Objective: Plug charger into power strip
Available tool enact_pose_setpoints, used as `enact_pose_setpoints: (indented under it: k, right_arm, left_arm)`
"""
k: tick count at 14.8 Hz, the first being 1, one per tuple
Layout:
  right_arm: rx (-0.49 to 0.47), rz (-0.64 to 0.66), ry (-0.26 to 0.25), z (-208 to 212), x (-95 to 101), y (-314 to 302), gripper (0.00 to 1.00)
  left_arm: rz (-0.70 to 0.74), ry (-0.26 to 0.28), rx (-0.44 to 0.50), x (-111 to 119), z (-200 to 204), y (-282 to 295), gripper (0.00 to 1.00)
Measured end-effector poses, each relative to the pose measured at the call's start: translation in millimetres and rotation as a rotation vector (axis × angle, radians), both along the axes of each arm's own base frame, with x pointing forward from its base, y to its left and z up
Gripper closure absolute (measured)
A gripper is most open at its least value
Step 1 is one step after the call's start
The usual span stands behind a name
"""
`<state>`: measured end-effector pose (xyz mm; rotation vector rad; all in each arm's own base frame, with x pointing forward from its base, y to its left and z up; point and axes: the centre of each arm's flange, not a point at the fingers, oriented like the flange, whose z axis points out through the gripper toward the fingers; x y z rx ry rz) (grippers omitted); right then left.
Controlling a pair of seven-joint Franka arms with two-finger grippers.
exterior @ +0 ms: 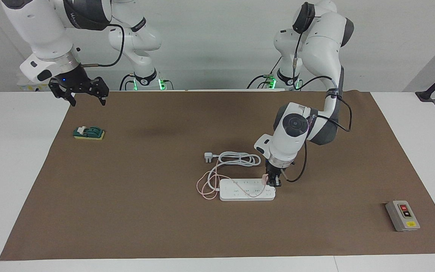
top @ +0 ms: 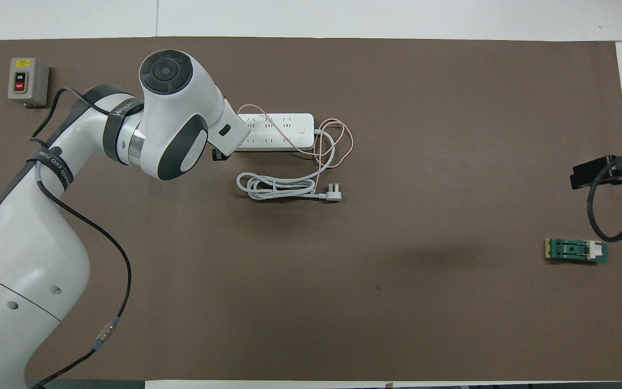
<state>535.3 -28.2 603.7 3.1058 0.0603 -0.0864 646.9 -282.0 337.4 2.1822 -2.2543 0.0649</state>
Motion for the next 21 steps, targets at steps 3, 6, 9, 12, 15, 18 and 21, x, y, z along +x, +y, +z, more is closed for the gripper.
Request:
enact_pose_setpoints:
  k: [3,6,9,12,15,18,21]
  right_arm:
    - [0.0,0.0,0.0,0.0,0.0,0.0,0.0]
    - [0.0,0.0,0.0,0.0,0.0,0.0,0.0]
    - [0.0,0.0,0.0,0.0,0.0,0.0,0.0]
    - [0.0,0.0,0.0,0.0,0.0,0.0,0.0]
    - [0.0,0.0,0.0,0.0,0.0,0.0,0.0]
    - [0.0,0.0,0.0,0.0,0.0,0.0,0.0]
    - [0.0,0.0,0.0,0.0,0.0,0.0,0.0]
  left_arm:
    - [0.004,-0.008,-0.003,-1.6,-0.1,0.5,0.69]
    - [0.008,-0.011,-0.005,-2.2,0.0,0.8,0.69]
    - [0.011,-0.011,-0.006,-2.1,0.0,1.1,0.69]
    - [0.013,-0.011,-0.006,-2.0,0.1,1.2,0.69]
    - [0.035,0.021,-0.019,-4.2,-11.2,2.2,0.58]
    - [0.063,0.076,-0.047,-5.0,-16.7,9.4,0.21]
    - [0.081,0.076,-0.073,-3.3,-4.0,11.2,0.0]
